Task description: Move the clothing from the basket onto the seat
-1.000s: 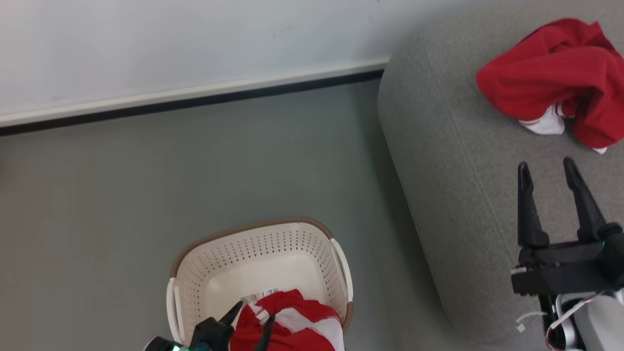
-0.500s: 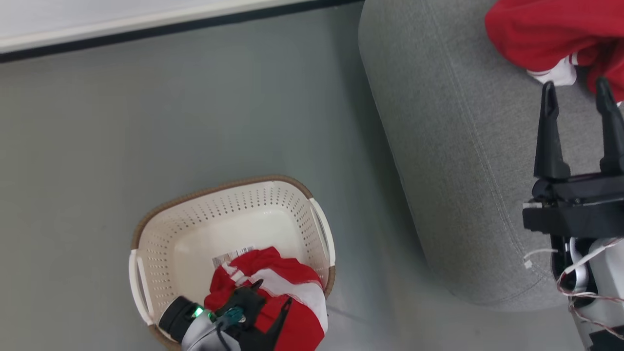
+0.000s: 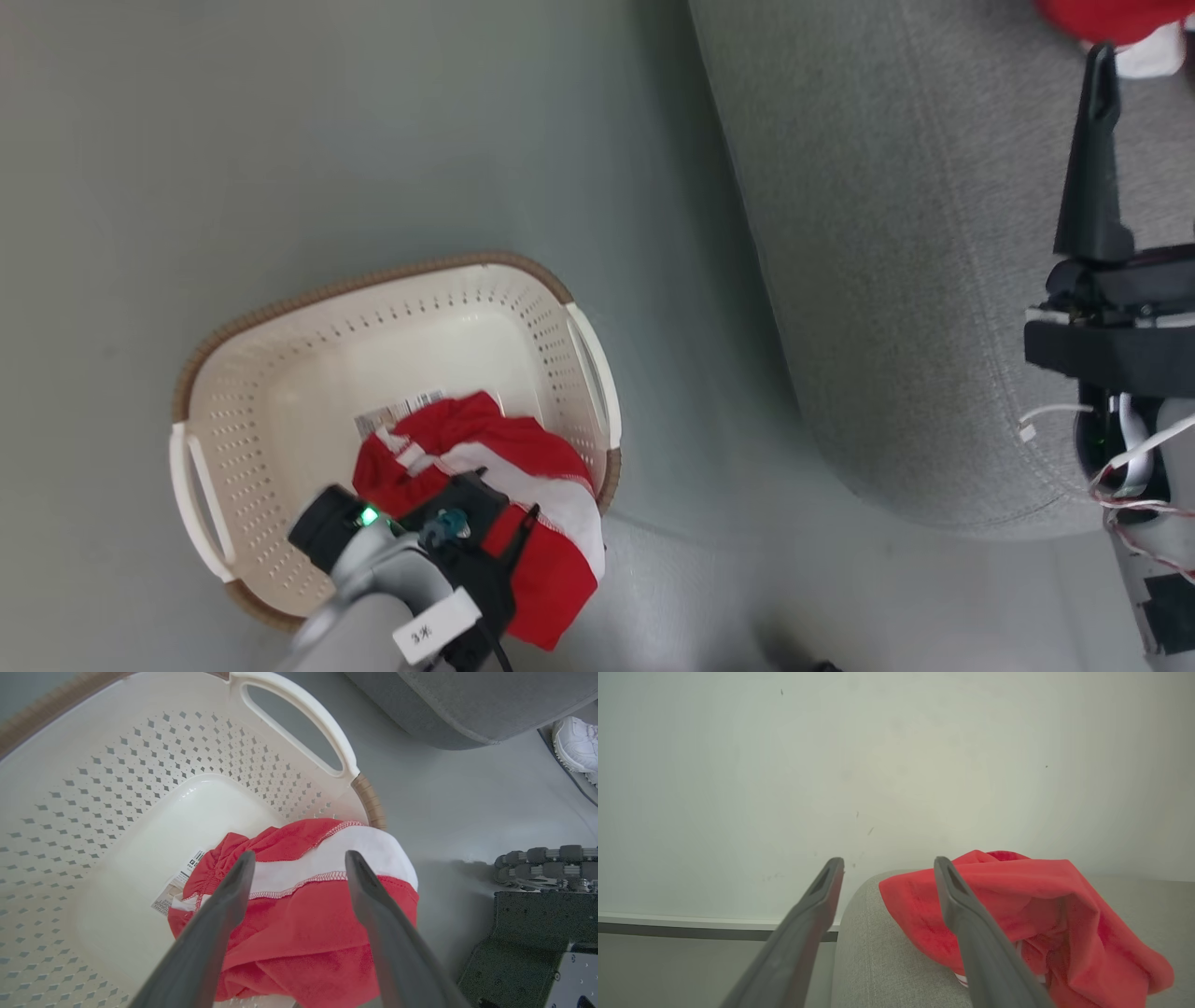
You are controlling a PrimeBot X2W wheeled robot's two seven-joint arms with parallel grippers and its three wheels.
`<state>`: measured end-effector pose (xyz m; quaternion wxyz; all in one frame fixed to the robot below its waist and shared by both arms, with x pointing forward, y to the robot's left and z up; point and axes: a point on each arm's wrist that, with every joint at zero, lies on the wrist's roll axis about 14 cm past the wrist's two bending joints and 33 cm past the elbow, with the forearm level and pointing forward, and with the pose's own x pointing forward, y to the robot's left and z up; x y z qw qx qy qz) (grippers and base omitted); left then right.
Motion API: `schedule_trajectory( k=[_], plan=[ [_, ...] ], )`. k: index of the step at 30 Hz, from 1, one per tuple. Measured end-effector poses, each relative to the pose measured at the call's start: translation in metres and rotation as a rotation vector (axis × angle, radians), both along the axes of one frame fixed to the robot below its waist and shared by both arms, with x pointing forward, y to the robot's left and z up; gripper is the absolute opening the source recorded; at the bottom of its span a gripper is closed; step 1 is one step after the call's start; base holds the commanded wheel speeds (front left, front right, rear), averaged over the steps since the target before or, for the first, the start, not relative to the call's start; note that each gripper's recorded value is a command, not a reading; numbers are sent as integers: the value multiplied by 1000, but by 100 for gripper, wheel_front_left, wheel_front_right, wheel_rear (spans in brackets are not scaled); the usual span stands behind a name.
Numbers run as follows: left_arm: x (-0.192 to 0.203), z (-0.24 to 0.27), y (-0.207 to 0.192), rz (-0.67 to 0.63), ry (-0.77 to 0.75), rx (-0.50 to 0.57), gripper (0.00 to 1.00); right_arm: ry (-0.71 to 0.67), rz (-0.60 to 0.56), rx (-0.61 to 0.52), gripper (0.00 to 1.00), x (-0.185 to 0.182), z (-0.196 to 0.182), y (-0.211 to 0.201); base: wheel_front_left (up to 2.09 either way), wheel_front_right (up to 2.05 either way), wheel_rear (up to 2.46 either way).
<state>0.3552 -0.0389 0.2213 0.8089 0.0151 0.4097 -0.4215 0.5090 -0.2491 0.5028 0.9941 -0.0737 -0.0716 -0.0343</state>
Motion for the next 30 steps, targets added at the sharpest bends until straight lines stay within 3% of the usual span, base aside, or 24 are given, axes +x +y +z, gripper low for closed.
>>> schedule_trajectory(
  k=[15,30],
  plan=[
    [-2,-58,7,-53,98,58,100,87,-14,-11,100,28,-55,-4,0,0,0],
    [10,-61,6,-97,83,78,100,110,-12,-3,100,32,-67,-1,0,0,0]
  ],
)
